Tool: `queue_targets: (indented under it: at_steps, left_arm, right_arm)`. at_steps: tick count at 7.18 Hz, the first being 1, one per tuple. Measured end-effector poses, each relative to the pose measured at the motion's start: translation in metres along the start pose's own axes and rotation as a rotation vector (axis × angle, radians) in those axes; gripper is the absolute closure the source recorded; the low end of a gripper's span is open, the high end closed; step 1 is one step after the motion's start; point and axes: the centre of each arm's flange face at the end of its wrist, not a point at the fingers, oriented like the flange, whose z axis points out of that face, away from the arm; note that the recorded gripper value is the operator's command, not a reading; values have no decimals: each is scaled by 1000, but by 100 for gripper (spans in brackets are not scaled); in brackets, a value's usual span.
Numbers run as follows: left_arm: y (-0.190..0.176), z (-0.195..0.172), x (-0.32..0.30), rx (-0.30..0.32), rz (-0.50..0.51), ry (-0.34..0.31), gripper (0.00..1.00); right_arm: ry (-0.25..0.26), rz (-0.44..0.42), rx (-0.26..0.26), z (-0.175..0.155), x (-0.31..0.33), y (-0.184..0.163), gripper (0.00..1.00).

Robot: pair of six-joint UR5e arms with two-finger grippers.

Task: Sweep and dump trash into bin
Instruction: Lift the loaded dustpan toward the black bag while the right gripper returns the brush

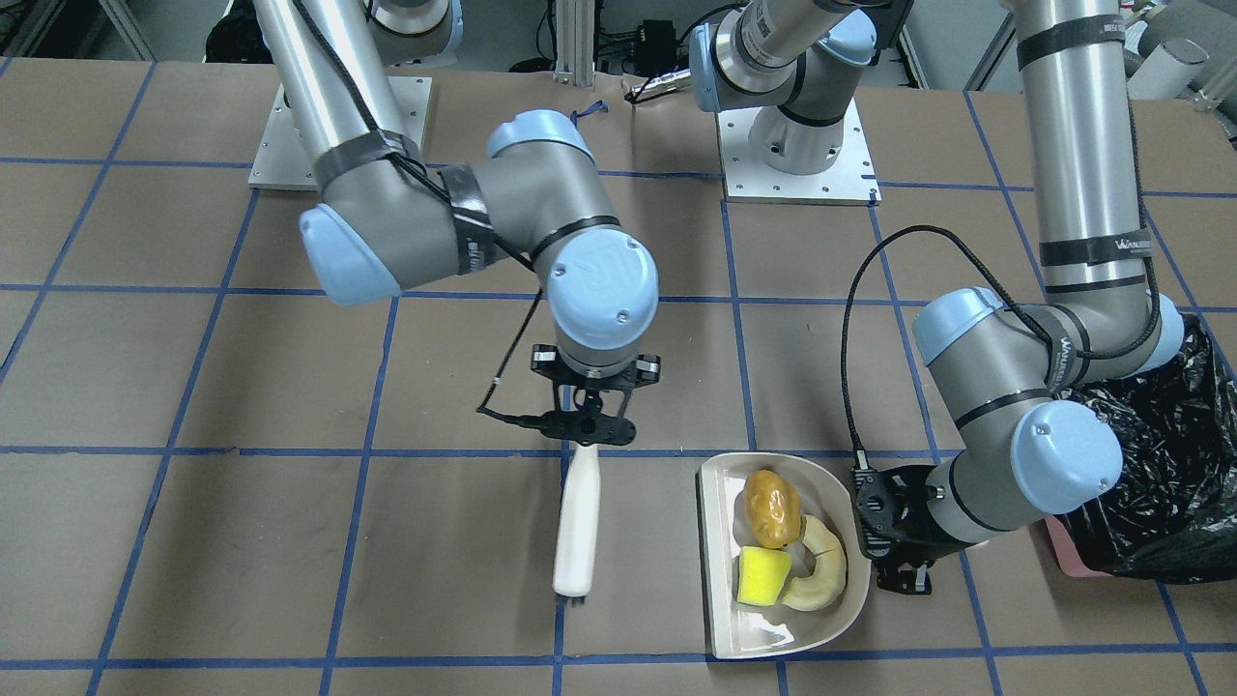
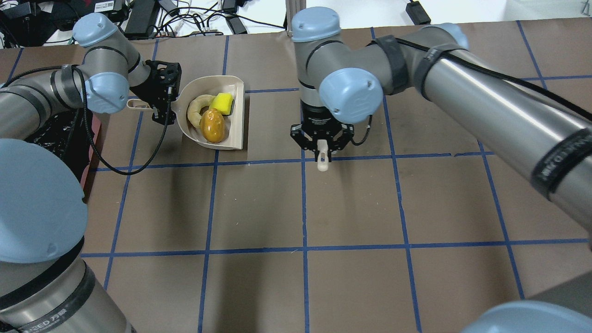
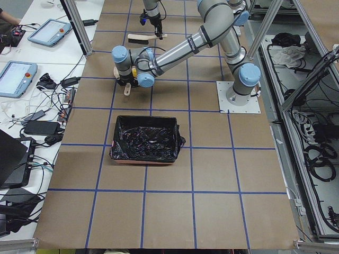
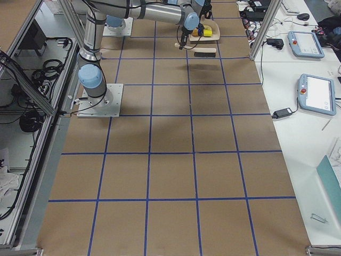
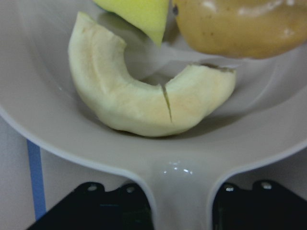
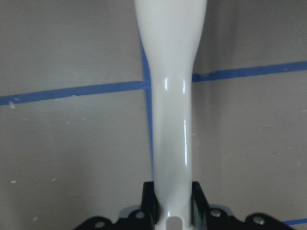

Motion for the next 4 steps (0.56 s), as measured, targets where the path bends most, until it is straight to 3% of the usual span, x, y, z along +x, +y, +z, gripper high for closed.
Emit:
queue_targets:
  at_steps: [4]
  left_arm:
    - [56, -79, 16, 30, -96, 22, 100]
  right_arm:
    - [16, -18, -31, 13, 186, -38, 100]
